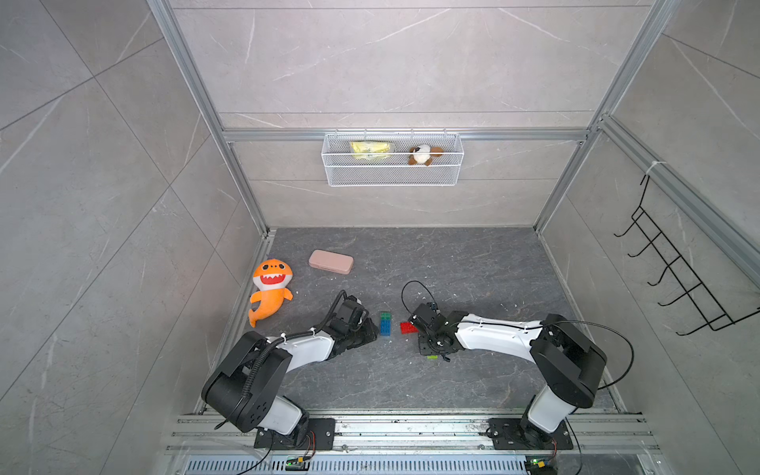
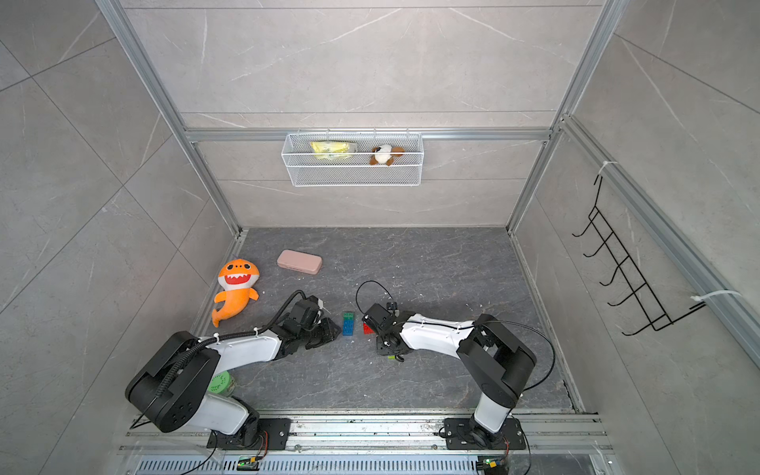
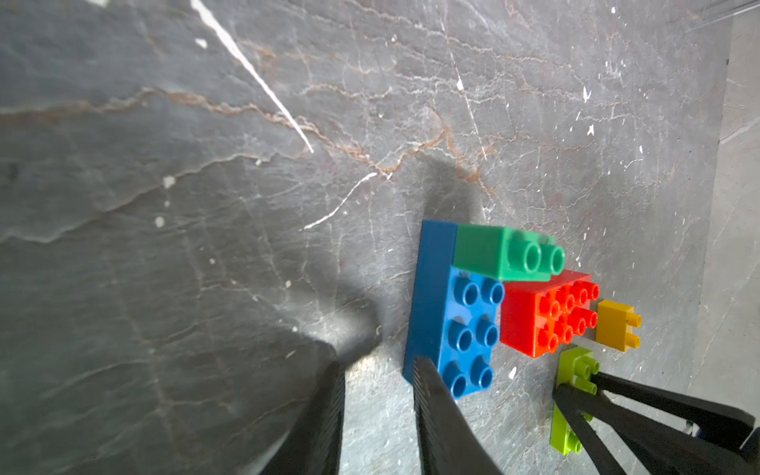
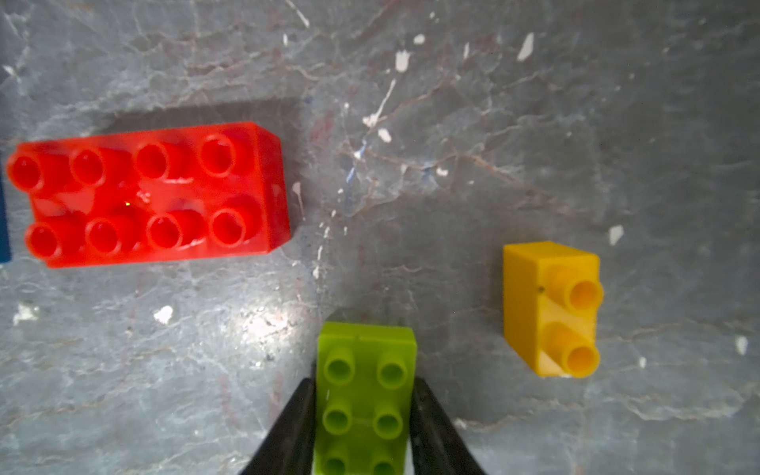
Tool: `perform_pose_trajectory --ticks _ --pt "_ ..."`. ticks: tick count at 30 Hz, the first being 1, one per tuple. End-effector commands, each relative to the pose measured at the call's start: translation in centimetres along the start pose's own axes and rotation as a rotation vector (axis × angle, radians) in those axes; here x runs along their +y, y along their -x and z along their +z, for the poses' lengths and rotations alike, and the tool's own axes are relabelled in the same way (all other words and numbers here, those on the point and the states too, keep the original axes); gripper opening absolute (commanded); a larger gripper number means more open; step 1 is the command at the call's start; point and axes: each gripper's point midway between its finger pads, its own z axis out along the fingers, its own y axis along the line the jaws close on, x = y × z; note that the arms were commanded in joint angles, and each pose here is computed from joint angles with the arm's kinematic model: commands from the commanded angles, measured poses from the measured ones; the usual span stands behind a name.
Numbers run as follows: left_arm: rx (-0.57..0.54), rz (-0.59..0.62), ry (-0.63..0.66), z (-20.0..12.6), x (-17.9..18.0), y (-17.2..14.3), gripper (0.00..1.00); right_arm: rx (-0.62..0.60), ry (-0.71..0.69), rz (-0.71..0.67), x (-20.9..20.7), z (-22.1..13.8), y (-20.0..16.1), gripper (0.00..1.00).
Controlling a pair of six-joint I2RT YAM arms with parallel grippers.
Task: Assemble the number 5 with lego
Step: Pick up the lego brick from the center of the board.
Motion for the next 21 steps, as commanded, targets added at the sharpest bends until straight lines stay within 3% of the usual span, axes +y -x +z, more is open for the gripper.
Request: perform_pose_trajectory --ticks 1,12,21 --pt "0.052 -0.035 0.010 0.9 0.5 -1.2 0.33 0.048 -0.020 -0.028 -0.3 0.4 -1.5 0.30" --pt "0.091 -0.015 -0.017 1.8 -1.1 -3.1 0.33 -0.032 0.076 -0.070 1.2 -2.7 0.5 0.24" --pt "0.041 -0.017 0.005 -0.5 -0.6 -2.7 0.34 -0.080 0.149 -0.203 3.4 -5.2 2.6 0.23"
